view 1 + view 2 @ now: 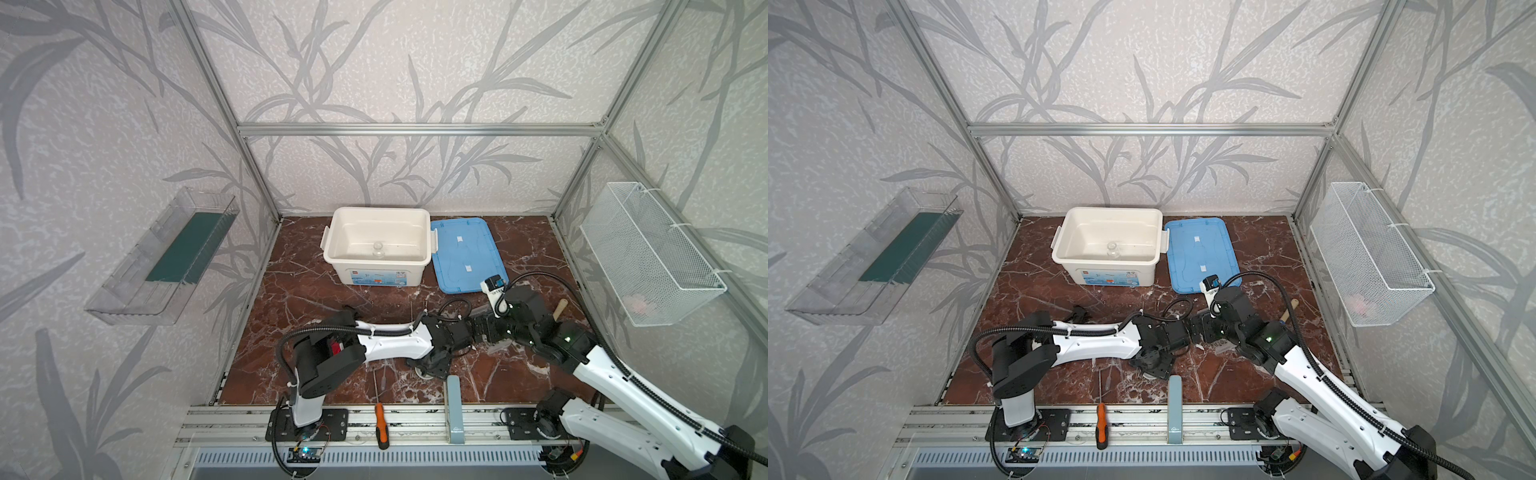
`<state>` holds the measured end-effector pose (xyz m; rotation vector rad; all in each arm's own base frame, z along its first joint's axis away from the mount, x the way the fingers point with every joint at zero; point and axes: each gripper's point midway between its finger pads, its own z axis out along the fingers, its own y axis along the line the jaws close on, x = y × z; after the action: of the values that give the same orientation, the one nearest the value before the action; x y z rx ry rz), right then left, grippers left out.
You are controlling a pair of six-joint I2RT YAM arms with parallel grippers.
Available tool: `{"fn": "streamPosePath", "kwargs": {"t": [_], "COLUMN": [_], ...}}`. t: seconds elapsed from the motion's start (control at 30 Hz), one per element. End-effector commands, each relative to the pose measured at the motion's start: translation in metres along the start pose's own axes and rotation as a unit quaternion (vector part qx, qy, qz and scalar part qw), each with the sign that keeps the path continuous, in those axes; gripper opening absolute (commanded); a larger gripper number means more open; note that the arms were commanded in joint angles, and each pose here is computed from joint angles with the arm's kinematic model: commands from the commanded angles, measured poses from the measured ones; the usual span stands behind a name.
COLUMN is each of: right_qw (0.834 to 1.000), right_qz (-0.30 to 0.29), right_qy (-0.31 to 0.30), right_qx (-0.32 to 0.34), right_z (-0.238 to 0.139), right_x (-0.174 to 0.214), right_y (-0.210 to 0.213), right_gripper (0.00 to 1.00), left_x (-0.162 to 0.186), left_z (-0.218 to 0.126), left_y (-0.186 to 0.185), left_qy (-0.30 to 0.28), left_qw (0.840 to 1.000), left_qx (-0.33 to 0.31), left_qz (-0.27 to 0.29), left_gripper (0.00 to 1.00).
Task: Organize the chemistry lab equipment
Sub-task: 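Lift the white dish toward the bin with the left gripper while the right moves over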
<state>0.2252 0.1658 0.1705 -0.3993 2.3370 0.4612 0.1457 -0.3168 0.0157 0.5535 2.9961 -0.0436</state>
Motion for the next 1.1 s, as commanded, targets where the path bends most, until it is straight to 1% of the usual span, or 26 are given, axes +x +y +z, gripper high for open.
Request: {"fn": "streamPosePath", "kwargs": {"t": [0.0, 0.07, 0.27, 0.33, 0.43, 0.57, 0.63, 0.83, 0.93, 1.07], "right_qw": [1.0, 1.0, 1.0, 1.0, 0.999, 0.997, 0.995, 0.984, 0.981, 0.979], "right_qz": [0.007, 0.007, 0.008, 0.008, 0.002, -0.005, -0.011, -0.03, -0.036, -0.037], "right_qy": [-0.009, -0.009, -0.01, -0.015, -0.031, -0.051, -0.067, -0.123, -0.132, -0.141], "right_qx": [0.003, 0.002, 0.001, -0.002, -0.028, -0.056, -0.078, -0.127, -0.137, -0.143], "right_z": [-0.002, -0.002, -0.002, -0.004, -0.009, -0.018, -0.025, -0.041, -0.043, -0.038], "right_x": [-0.001, -0.001, -0.003, -0.007, -0.017, -0.031, -0.04, -0.075, -0.092, -0.113], "right_y": [-0.002, -0.002, -0.001, 0.0, 0.011, 0.023, 0.031, 0.054, 0.062, 0.069], "right_gripper": [0.99, 0.99, 0.99, 0.99, 0.99, 0.99, 0.99, 0.99, 0.99, 0.99], "left_x": [-0.002, -0.002, -0.01, -0.016, -0.029, -0.046, -0.057, -0.108, -0.132, -0.155], "left_z": [0.0, -0.002, -0.014, -0.026, -0.046, -0.068, -0.085, -0.149, -0.176, -0.201], "left_y": [0.006, 0.007, 0.007, 0.01, 0.016, 0.025, 0.029, 0.069, 0.087, 0.109], "left_qy": [-0.004, -0.008, -0.031, -0.044, -0.069, -0.087, -0.101, -0.172, -0.214, -0.235], "left_qw": [1.0, 1.0, 0.999, 0.999, 0.997, 0.996, 0.995, 0.985, 0.976, 0.971], "left_qx": [-0.023, -0.022, -0.016, -0.023, -0.032, -0.022, -0.012, -0.008, -0.01, -0.008], "left_qz": [0.006, 0.005, 0.003, -0.002, -0.003, -0.009, -0.006, -0.026, -0.038, -0.052], "left_gripper": [0.7, 0.67, 0.63, 0.61, 0.61, 0.59, 0.58, 0.58, 0.57, 0.57]}}
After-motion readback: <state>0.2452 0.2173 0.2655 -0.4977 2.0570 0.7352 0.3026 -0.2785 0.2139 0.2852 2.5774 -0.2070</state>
